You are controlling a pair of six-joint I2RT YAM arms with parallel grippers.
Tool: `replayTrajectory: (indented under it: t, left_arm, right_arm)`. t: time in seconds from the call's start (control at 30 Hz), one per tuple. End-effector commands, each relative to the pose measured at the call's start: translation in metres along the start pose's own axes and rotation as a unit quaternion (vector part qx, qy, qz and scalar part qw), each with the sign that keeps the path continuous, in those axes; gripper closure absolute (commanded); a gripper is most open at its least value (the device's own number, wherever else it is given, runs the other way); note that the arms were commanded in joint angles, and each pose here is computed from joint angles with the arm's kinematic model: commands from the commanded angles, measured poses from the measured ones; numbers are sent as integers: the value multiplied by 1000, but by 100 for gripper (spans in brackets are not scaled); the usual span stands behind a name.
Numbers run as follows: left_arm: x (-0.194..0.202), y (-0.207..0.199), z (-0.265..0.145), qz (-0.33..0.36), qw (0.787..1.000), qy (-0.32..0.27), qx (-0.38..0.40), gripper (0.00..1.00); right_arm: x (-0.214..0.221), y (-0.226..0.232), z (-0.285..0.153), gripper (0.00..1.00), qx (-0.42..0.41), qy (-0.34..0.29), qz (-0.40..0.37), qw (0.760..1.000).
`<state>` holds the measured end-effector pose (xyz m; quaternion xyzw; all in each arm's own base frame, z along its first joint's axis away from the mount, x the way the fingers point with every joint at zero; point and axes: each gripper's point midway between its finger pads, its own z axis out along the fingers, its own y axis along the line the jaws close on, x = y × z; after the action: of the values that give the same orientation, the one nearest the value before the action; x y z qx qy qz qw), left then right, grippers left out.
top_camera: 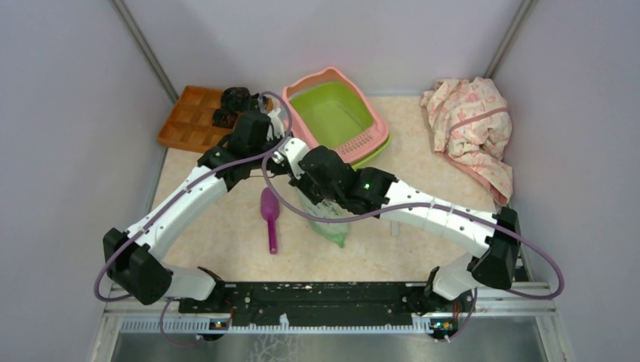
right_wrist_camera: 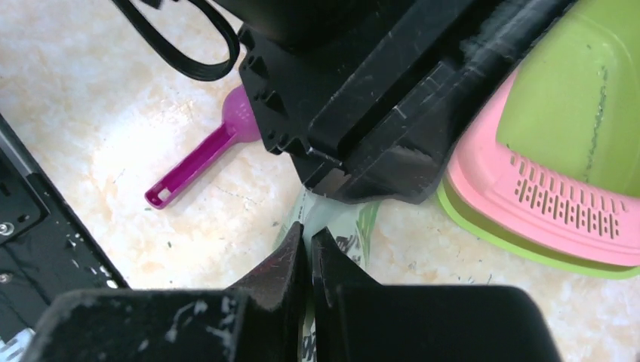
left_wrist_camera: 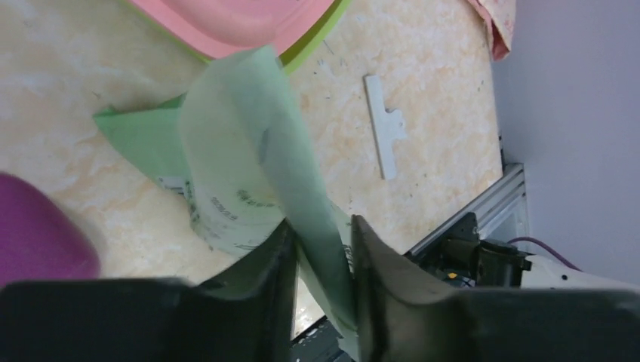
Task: Fill the litter box with clean litter
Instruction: Open the cat litter bag at the center of the board.
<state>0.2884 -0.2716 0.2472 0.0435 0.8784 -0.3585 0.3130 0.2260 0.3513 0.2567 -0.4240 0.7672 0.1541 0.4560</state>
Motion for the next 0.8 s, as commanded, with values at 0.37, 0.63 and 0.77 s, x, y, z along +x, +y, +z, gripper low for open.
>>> replayTrajectory:
  t: [0.37, 0.63, 0.77]
  left_arm:
    - [-55, -8, -19, 53, 994, -78, -57, 100]
    - [-70, -23, -40, 133, 984, -116, -27, 100]
    - [-71, -39, -56, 165, 974, -152, 20, 100]
  right_arm:
    - [-75, -17, -31, 73, 49, -97, 24, 994]
    - [-61, -44, -73, 63, 65, -92, 88, 990]
    - [-31, -41, -72, 63, 59, -65, 94, 992]
